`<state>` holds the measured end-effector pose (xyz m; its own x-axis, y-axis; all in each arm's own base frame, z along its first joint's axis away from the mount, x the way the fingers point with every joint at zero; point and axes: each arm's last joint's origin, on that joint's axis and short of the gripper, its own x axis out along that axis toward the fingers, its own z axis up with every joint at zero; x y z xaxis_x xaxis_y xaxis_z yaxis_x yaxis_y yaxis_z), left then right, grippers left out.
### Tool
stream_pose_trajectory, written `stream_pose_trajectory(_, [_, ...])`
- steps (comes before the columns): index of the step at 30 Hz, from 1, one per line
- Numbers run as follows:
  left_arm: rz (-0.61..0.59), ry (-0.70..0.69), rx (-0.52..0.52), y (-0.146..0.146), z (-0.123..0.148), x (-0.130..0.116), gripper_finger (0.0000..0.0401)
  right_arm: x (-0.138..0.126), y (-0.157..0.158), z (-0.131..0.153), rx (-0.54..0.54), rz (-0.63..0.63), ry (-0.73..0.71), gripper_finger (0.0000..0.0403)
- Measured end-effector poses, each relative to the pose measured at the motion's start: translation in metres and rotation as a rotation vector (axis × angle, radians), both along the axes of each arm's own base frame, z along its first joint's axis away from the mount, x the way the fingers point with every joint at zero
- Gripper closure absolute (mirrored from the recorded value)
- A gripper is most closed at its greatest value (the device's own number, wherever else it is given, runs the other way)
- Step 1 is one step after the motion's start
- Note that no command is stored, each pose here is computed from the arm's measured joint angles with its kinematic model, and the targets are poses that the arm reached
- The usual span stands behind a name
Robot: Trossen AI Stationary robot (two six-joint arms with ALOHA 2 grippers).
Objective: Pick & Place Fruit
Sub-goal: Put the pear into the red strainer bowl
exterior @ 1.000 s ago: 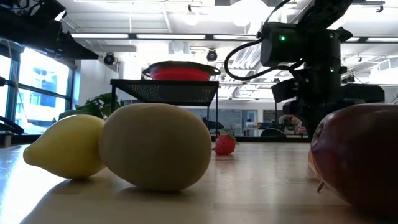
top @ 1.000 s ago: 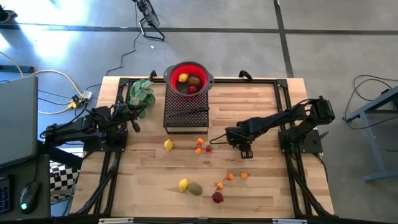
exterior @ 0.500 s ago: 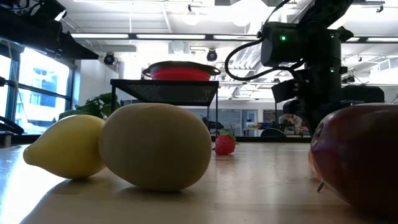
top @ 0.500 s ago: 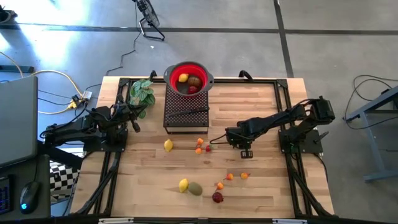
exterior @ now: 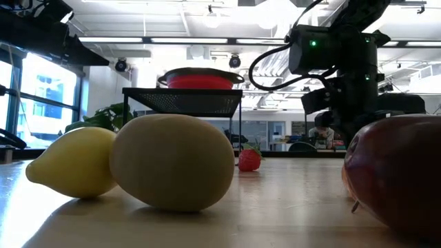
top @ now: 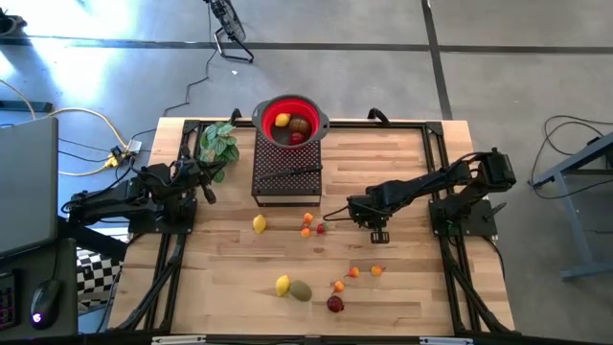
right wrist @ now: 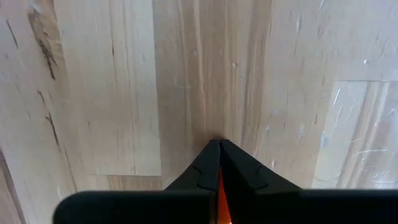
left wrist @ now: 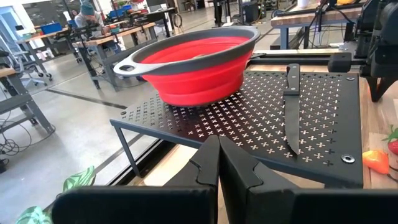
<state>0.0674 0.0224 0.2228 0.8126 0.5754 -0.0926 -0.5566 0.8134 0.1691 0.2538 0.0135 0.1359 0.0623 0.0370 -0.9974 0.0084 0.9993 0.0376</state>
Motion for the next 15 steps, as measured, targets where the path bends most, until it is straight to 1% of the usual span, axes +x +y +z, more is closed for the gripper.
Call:
stream_pose_trajectory(4, [0.000, 0.000, 0.000, 0.000, 0.000, 0.000, 0.0401, 0.000, 0.000, 0.001, 0.004, 0.000, -0.002, 0.0399])
stream_pose_trajectory(7, [0.000, 0.000, 0.000, 0.000, 0.000, 0.000, 0.0401, -0.002, 0.001, 0.003, 0.028, -0.017, -0.005, 0.0399])
stream_pose_trajectory(10, [0.000, 0.000, 0.000, 0.000, 0.000, 0.000, 0.0401, -0.003, 0.001, 0.010, 0.040, -0.045, -0.038, 0.0399])
stream_pose_trajectory(15, [0.000, 0.000, 0.000, 0.000, 0.000, 0.000, 0.0401, -0.004, 0.001, 0.023, 0.033, -0.055, -0.103, 0.0399])
